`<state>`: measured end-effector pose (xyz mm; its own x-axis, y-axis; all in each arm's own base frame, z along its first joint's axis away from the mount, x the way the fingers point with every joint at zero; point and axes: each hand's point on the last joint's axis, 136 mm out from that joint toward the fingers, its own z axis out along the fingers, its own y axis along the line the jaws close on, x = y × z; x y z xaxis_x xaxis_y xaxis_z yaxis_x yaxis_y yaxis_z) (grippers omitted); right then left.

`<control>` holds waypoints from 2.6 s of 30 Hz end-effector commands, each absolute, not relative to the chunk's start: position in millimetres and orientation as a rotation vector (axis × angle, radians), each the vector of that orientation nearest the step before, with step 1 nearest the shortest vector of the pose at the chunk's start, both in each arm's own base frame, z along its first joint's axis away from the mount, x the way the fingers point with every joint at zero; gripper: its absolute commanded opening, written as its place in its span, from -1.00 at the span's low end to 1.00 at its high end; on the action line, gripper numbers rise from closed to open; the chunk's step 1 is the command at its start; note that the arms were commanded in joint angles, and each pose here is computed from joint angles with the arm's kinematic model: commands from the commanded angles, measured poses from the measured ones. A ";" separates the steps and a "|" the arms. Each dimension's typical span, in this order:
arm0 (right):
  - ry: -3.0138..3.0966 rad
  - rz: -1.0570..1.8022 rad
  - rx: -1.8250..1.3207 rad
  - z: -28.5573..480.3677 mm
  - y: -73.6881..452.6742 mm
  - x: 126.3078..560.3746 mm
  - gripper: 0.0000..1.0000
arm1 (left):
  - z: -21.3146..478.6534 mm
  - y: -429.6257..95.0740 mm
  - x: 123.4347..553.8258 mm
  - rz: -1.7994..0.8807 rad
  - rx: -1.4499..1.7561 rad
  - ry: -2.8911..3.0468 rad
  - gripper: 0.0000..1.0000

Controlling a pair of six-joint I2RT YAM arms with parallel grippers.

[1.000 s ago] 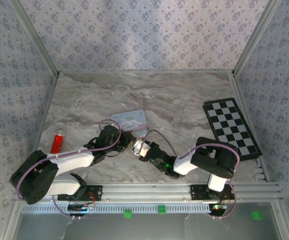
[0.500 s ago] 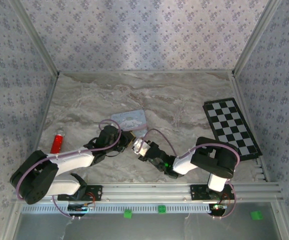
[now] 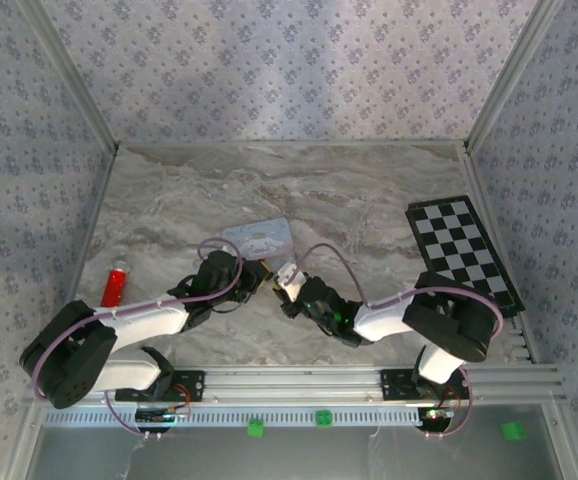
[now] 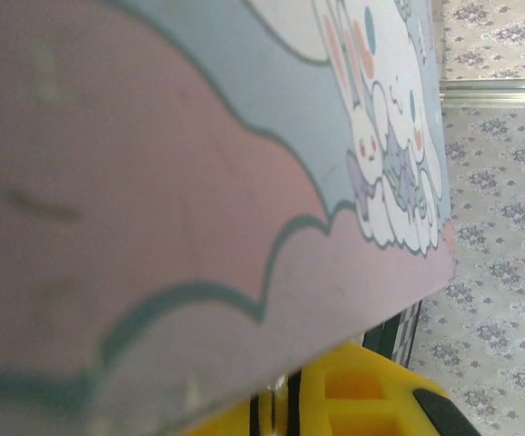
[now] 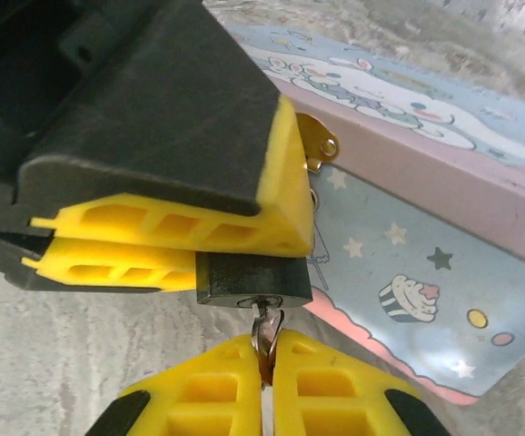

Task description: Unlock the padlock with the key

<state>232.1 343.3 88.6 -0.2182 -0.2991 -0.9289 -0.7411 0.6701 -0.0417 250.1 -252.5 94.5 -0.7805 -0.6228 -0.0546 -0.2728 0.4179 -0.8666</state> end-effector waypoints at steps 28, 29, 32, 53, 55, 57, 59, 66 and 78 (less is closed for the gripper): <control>2.089 0.899 -0.592 84.0 328.2 233.9 -0.90 | 88.0 -241.1 256.7 -1.252 -0.761 2.309 -0.09; 2.093 0.902 -0.589 83.7 327.9 234.2 -0.90 | 87.8 -238.5 256.3 -1.240 -0.761 2.311 -0.07; 2.107 0.900 -0.584 82.7 326.8 235.2 -0.90 | 88.7 -227.9 254.7 -1.181 -0.752 2.320 0.03; 2.112 0.681 -0.692 98.0 325.6 231.8 -0.91 | 113.6 -132.5 267.4 -0.692 -0.596 2.337 0.46; 2.110 0.662 -0.690 100.2 326.6 231.9 -0.92 | 111.0 -136.6 273.6 -0.691 -0.570 2.360 0.46; 2.109 0.646 -0.686 102.4 326.8 232.6 -0.92 | 109.4 -141.7 279.3 -0.693 -0.541 2.379 0.44; 2.111 0.632 -0.680 103.7 326.7 233.8 -0.92 | 107.3 -147.1 283.7 -0.699 -0.520 2.397 0.42; 2.146 0.556 -0.595 99.8 312.4 246.8 -0.93 | 91.9 -157.5 289.7 -0.718 -0.516 2.450 0.34; 2.153 0.518 -0.502 104.0 294.0 268.1 -0.93 | 69.2 -198.7 279.0 -0.813 -0.473 2.544 0.31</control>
<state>258.2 296.3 86.8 -0.5730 -0.2183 -0.7899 -0.5516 0.8156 0.1747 290.7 -183.1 76.1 -0.8118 -0.4765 -0.3375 -0.1983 0.7686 -0.6082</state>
